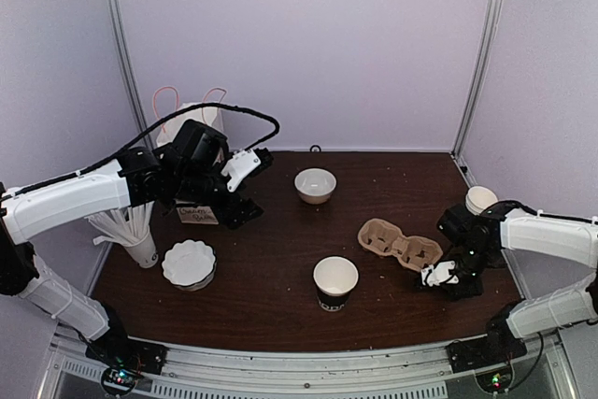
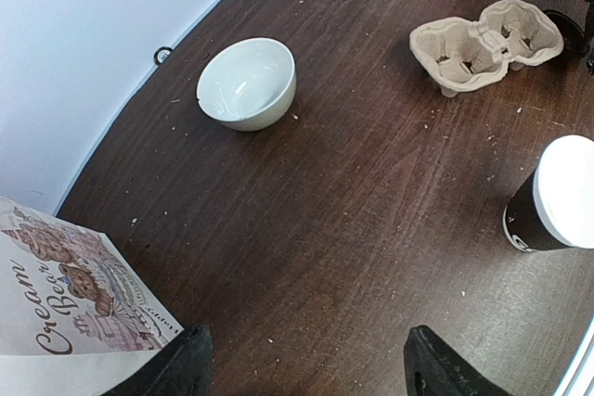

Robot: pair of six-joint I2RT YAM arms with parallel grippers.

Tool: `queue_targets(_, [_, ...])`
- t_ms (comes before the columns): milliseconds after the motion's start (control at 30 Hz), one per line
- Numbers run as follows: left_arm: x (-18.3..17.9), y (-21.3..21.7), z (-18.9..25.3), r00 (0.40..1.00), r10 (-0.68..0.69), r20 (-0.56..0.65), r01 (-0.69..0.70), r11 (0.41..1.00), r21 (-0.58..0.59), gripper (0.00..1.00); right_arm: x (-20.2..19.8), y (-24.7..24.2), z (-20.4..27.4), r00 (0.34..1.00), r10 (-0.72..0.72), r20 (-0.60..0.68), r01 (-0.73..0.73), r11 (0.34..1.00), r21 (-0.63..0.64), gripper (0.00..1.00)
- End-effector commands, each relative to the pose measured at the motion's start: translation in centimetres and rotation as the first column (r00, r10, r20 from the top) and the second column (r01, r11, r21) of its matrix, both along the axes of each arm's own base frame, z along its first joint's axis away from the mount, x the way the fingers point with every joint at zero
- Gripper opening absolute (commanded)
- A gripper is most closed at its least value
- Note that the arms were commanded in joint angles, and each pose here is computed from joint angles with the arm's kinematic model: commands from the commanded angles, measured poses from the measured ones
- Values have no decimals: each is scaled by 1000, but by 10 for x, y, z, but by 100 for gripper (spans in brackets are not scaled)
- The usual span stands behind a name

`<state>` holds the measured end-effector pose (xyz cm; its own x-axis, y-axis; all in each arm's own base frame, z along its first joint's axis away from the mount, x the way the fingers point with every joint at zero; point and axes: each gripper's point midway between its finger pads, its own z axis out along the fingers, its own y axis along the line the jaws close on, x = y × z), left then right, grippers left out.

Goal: Pack the takeout coffee

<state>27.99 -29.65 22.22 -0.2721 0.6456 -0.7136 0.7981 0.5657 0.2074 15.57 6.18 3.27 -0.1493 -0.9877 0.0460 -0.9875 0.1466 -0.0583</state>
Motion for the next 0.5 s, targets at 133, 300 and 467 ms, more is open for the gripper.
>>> queue_targets(133, [4, -8, 13, 999, -21, 28, 22, 999, -27, 75, 15, -2, -14, 999, 4, 48, -3, 1000, -21, 32])
queue_targets(300, [4, -9, 12, 999, -21, 25, 22, 999, -26, 75, 22, -8, -22, 998, -17, 64, 21, 998, -65, 25])
queue_targets(467, [4, -9, 13, 999, -21, 26, 21, 999, -28, 75, 15, -9, -11, 998, -23, 62, 27, 998, -57, 18])
